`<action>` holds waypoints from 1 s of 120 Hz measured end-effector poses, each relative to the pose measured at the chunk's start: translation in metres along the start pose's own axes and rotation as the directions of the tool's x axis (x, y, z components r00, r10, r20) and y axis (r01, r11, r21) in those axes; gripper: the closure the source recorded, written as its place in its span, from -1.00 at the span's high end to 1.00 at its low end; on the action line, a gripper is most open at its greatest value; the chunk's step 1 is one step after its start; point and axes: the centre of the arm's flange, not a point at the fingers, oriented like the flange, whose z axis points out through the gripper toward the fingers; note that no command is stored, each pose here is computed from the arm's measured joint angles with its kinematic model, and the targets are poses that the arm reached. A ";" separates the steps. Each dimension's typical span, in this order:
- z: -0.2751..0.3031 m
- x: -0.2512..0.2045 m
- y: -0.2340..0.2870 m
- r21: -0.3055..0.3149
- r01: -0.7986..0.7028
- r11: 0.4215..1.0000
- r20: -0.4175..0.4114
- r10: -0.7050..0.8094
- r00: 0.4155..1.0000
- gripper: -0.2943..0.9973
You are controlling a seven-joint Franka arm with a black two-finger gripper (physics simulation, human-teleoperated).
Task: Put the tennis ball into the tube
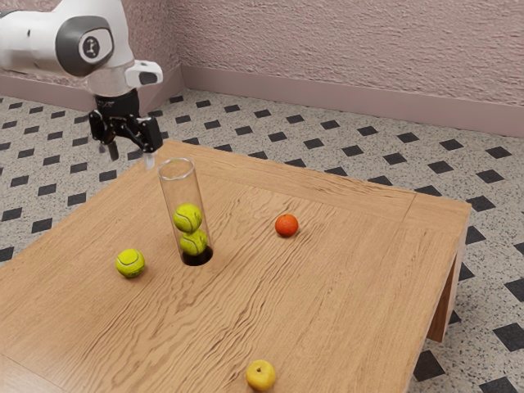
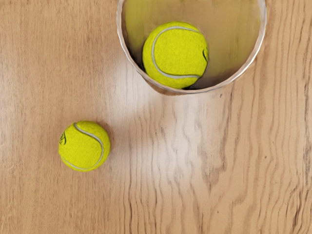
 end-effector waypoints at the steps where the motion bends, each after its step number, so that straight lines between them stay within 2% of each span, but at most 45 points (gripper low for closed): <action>1: -0.001 0.000 0.002 0.000 -0.004 1.000 -0.003 0.004 1.000 0.54; 12: 0.002 -0.005 0.021 0.002 -0.051 0.999 -0.012 0.051 0.999 0.54; 28: 0.046 -0.038 0.042 0.004 -0.101 0.995 0.021 0.101 0.995 0.54; 48: 0.100 -0.043 -0.008 -0.006 -0.020 1.000 0.024 0.020 1.000 0.54; 67: 0.162 -0.036 -0.014 -0.009 -0.016 1.000 0.029 0.016 0.999 0.54; 80: 0.188 -0.025 -0.013 -0.009 -0.020 1.000 0.009 0.020 1.000 0.54; 90: 0.212 -0.033 -0.017 -0.010 -0.010 1.000 -0.001 0.010 1.000 0.54; 120: 0.243 -0.029 -0.070 -0.006 0.084 0.996 -0.078 -0.084 0.993 0.54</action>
